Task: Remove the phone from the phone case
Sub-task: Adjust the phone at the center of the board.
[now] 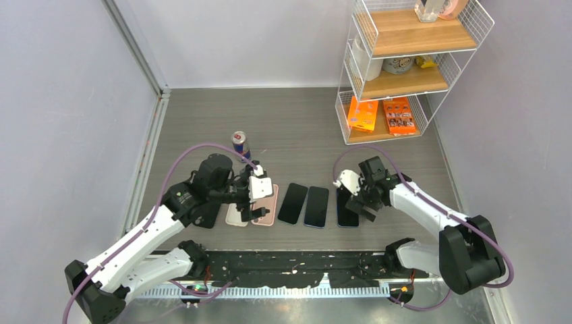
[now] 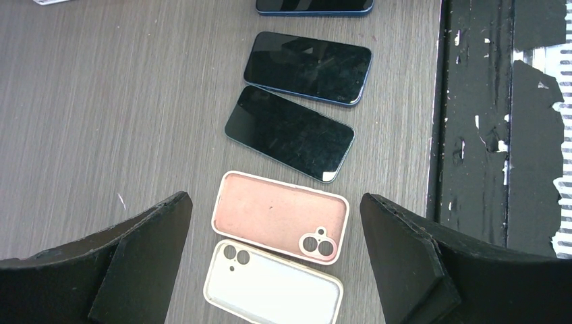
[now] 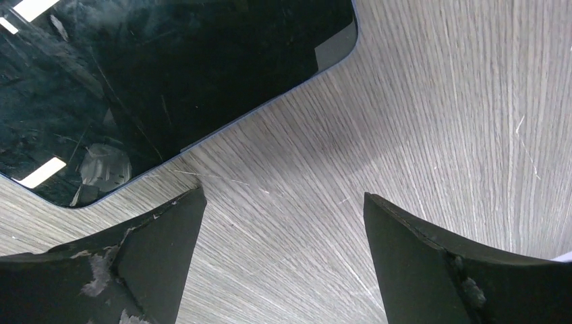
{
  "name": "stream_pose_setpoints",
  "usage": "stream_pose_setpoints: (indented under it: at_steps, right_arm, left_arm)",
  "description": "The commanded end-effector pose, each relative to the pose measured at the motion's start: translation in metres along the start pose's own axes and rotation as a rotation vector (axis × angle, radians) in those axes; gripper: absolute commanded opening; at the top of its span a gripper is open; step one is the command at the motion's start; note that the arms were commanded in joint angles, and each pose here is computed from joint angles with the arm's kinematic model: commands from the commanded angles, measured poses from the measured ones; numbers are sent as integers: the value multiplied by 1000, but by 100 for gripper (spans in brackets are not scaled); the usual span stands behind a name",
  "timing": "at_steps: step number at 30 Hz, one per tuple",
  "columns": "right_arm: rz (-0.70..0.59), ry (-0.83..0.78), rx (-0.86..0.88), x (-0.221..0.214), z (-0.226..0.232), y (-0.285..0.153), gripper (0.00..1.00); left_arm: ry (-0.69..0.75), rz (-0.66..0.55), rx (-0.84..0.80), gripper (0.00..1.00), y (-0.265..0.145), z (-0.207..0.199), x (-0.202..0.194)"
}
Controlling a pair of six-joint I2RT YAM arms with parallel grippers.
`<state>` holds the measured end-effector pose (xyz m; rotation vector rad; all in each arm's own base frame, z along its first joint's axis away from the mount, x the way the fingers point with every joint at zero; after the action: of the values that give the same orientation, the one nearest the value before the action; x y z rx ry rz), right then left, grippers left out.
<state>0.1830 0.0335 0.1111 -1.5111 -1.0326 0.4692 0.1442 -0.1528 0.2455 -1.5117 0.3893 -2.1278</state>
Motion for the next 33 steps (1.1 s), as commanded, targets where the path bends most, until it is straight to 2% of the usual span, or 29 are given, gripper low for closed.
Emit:
stream_pose_setpoints:
  at_steps: [1, 25, 33]
  right_arm:
    - [-51, -34, 43, 8, 2, 7, 94]
    - [-82, -79, 102, 35, 18, 23, 94]
    - [-39, -100, 11, 33, 10, 18, 94]
  left_arm:
    - [34, -38, 34, 100, -2, 5, 6]
    - [38, -25, 42, 100, -2, 4, 2]
    - [47, -11, 58, 100, -3, 2, -2]
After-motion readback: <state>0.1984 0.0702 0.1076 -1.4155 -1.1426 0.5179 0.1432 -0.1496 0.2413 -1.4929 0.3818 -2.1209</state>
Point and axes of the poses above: each gripper's point midway between its finger pads, its own y axis out along the fingers, its own z axis along the line the jaws close on, x = y × z, the point moved 9 cm from there along -y, back along the fingers, and after that the axes turned 7 degrees about y, right-handed, at the moved point
